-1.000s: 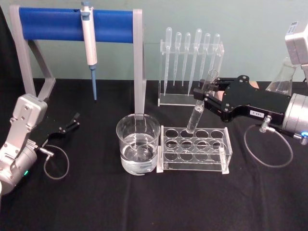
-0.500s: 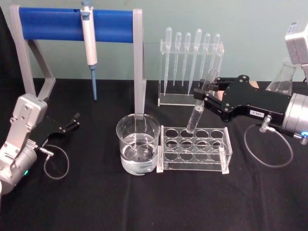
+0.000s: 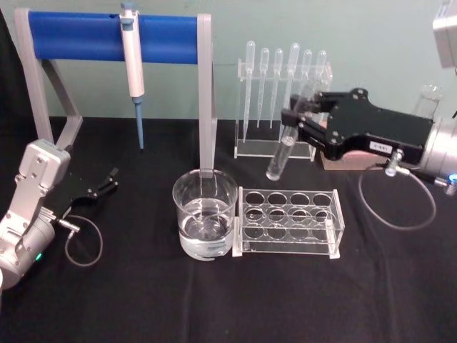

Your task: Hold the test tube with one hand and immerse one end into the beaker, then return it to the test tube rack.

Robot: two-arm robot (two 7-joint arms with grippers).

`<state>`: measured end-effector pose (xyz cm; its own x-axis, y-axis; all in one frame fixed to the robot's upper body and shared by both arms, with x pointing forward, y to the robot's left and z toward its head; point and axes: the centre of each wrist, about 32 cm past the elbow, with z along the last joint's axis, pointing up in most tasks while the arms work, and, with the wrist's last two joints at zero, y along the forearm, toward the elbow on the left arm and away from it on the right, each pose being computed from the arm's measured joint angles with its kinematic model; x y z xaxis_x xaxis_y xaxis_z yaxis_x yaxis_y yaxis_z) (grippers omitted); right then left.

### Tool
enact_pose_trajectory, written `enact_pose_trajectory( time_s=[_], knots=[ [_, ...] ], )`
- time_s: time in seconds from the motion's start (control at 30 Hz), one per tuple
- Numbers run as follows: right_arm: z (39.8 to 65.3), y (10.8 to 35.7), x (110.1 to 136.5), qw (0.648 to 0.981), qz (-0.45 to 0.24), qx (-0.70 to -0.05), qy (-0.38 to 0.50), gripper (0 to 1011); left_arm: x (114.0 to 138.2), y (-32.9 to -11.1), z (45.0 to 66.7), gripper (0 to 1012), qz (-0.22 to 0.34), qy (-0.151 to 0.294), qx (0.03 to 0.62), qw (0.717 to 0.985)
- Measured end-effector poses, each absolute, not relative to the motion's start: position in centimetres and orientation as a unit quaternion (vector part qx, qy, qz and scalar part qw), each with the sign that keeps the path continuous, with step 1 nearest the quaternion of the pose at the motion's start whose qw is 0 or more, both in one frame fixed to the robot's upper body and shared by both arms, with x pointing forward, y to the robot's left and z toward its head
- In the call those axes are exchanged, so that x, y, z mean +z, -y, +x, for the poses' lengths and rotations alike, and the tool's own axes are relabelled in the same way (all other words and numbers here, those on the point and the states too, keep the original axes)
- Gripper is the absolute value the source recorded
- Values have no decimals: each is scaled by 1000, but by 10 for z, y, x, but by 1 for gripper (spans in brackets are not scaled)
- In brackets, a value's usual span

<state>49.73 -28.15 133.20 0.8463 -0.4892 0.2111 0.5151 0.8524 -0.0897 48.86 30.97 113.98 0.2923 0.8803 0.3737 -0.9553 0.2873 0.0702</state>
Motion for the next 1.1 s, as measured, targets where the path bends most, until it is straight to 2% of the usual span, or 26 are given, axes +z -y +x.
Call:
enact_pose_trajectory(
  time_s=[0.27, 0.53, 0.73, 1.1],
  knots=[
    [501, 254, 1350, 966, -56, -232, 97, 236, 1140, -310, 489, 1000, 141, 133, 580, 791],
    [508, 232, 1348, 971, -59, -217, 82, 236, 1140, -310, 489, 1000, 141, 132, 580, 791],
    [516, 214, 1334, 972, -73, -213, 71, 236, 1140, -310, 489, 1000, 141, 132, 580, 791],
    [525, 201, 1299, 971, -95, -212, 59, 236, 1140, -310, 489, 1000, 141, 132, 580, 791]
  ],
)
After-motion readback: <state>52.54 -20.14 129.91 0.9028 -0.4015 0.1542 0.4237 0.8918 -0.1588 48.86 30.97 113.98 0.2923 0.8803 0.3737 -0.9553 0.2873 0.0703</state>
